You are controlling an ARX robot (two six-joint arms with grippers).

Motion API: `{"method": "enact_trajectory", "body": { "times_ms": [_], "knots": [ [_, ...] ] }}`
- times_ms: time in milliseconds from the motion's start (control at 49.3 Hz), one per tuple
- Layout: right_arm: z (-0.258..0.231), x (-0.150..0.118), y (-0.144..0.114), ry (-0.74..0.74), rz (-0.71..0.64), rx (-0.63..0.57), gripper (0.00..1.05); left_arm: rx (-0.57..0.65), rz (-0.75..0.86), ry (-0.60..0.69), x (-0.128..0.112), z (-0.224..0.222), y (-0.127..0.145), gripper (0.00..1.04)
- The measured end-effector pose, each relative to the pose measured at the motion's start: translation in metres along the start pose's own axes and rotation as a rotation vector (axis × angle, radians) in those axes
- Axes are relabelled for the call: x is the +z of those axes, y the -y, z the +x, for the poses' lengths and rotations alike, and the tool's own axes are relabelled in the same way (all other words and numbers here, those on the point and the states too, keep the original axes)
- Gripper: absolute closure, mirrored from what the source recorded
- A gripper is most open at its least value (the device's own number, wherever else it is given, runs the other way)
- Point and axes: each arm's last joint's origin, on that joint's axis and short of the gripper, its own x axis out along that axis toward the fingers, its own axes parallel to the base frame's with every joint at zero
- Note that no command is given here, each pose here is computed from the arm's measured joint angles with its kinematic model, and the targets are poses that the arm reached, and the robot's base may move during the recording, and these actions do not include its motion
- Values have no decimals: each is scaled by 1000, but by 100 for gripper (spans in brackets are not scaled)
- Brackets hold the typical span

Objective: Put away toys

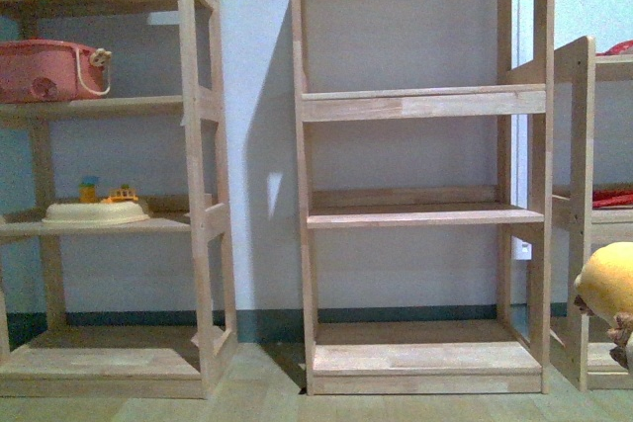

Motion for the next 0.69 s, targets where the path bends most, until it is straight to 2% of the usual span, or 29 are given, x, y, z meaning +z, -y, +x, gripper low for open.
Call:
{"method": "enact_trajectory", "body": {
  "times_ms": [690],
  "knots": [
    [0,0,0,0,0,-3,85,0,0,0,0,0,0,6]
  ]
}}
